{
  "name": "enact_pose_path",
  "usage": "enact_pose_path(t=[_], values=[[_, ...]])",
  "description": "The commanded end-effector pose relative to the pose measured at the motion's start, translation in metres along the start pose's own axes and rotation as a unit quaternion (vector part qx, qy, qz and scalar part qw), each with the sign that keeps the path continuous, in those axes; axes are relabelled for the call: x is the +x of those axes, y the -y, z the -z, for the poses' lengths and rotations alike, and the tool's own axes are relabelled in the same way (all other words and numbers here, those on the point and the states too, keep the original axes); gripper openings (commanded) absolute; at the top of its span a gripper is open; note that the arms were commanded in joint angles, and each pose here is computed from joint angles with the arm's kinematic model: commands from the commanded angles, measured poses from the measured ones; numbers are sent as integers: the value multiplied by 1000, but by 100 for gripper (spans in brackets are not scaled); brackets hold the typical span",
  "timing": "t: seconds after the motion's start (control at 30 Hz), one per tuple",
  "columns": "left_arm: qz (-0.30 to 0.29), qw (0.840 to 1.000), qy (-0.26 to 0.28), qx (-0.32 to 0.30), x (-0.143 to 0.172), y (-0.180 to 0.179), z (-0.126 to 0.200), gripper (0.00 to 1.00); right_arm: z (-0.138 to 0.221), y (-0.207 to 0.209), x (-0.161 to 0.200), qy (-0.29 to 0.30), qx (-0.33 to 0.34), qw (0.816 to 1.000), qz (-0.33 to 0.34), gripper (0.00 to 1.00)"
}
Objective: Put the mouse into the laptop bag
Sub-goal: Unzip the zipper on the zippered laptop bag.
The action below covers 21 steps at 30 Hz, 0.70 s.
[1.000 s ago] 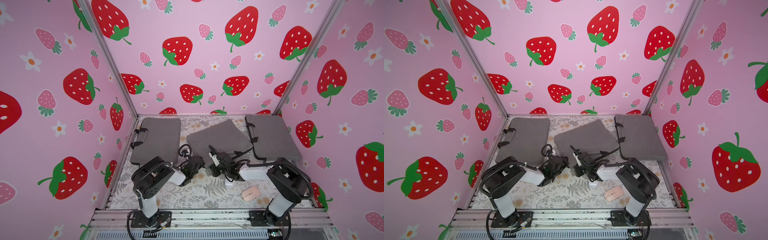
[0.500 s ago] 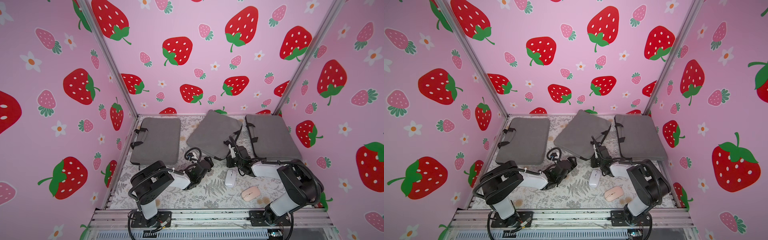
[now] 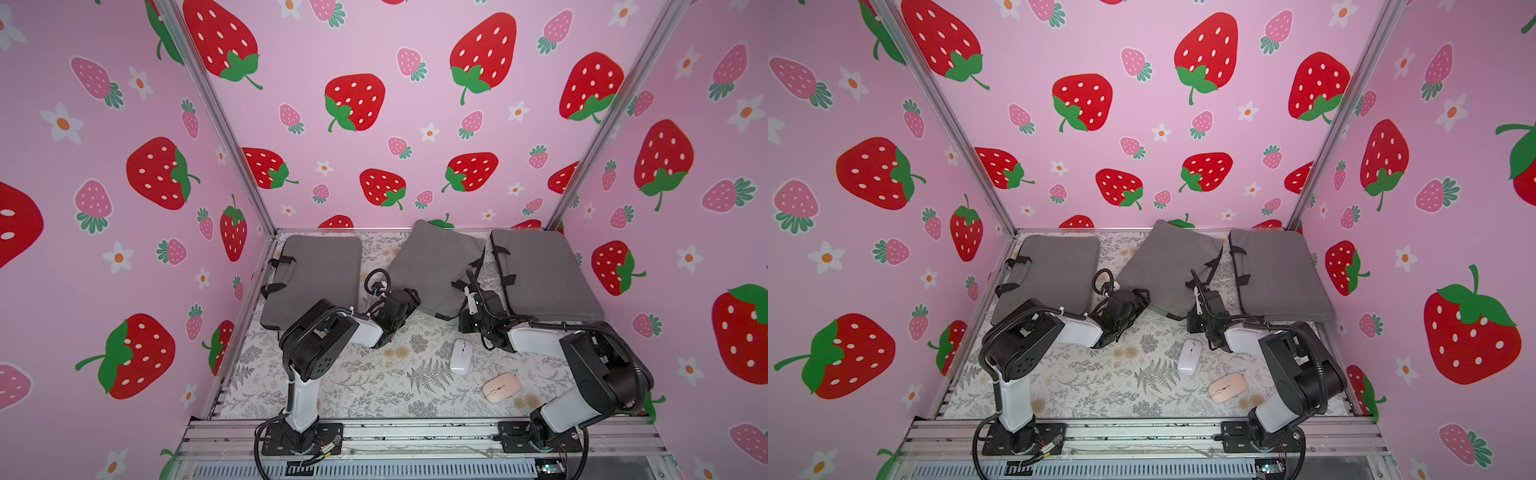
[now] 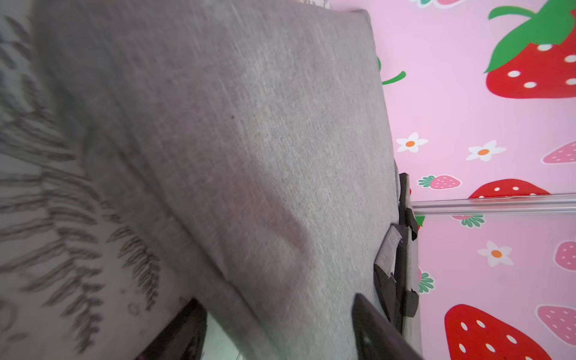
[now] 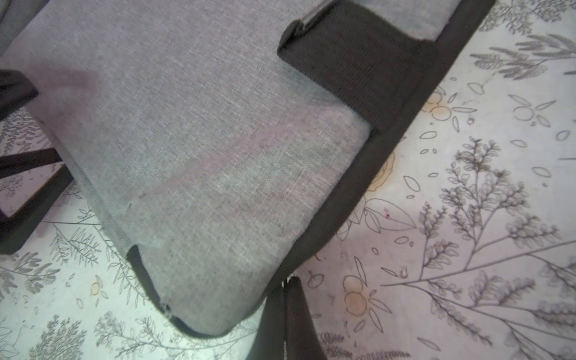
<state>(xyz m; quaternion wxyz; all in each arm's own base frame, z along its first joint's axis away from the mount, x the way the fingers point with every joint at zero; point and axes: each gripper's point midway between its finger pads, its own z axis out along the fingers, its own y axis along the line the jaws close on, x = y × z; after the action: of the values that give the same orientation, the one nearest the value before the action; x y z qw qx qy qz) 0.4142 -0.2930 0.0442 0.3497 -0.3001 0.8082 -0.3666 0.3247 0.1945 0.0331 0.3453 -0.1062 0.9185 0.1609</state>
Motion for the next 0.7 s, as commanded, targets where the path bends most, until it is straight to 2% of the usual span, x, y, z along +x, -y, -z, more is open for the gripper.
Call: enact_pose_path(t=[0.0,0.03,0.1,0.17,0.2,0.33,0.67], values=[[-14,997,-57,-43,25,-31,-22,59,4,-1,1,-2,-6,1000,-8,0],[-16,997,-62,-36,27,-28,-28,51,3,-1,2,-3,-7,1000,-9,0],[-12,997,-75,-24,34,-23,-38,26,1,-1,4,-7,-6,1000,-10,0],[-6,996,-83,-18,39,-21,-44,5,0,0,6,-11,-5,1000,-10,0],[-3,996,-86,-17,40,-21,-46,0,1,0,7,-11,-6,1000,-10,0],[2,996,-89,-15,43,-23,-46,0,4,-7,14,-14,-20,1000,-11,0],[11,996,-86,4,46,-11,-41,0,8,-71,26,-13,-58,997,40,0]])
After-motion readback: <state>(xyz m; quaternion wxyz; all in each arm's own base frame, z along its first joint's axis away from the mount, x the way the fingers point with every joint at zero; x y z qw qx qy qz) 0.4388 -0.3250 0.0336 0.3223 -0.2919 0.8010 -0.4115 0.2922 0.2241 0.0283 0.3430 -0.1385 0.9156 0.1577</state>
